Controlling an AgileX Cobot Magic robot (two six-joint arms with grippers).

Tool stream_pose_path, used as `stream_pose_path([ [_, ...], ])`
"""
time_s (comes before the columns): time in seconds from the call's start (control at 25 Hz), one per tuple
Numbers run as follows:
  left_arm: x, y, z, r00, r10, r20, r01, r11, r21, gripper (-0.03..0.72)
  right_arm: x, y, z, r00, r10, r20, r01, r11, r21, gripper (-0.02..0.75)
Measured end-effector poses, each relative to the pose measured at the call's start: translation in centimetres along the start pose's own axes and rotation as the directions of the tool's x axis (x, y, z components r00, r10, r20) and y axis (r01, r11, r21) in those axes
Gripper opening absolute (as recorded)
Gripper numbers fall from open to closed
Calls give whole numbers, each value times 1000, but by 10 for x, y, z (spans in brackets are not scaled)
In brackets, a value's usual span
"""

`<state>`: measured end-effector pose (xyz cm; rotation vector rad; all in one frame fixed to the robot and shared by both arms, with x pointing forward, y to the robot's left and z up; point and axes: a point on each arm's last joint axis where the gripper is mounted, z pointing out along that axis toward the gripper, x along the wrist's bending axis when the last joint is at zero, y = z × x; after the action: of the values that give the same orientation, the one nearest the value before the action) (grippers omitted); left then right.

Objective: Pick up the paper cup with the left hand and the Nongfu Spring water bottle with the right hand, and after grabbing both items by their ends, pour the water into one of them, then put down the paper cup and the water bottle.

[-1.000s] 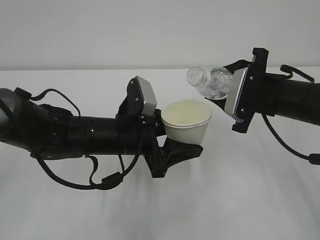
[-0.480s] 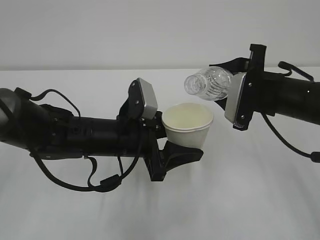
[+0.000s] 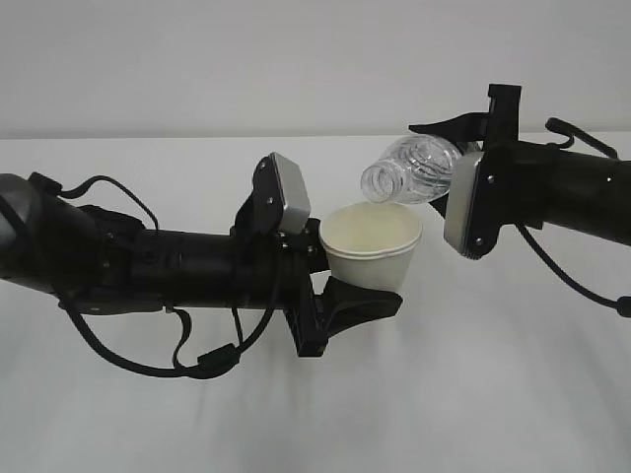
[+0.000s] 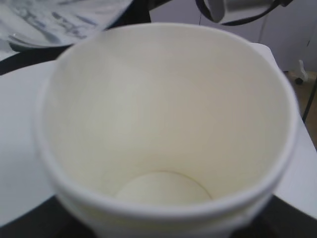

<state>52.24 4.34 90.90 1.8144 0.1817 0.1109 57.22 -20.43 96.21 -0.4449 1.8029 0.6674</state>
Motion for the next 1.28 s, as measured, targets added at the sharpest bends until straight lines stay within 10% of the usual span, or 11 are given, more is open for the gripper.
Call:
stream_pose_path([
  [1.28,-3,-3,-3,995,61,78,-64,997,33,447,-6,2,0,983,-170,63,171,985,-11,447],
])
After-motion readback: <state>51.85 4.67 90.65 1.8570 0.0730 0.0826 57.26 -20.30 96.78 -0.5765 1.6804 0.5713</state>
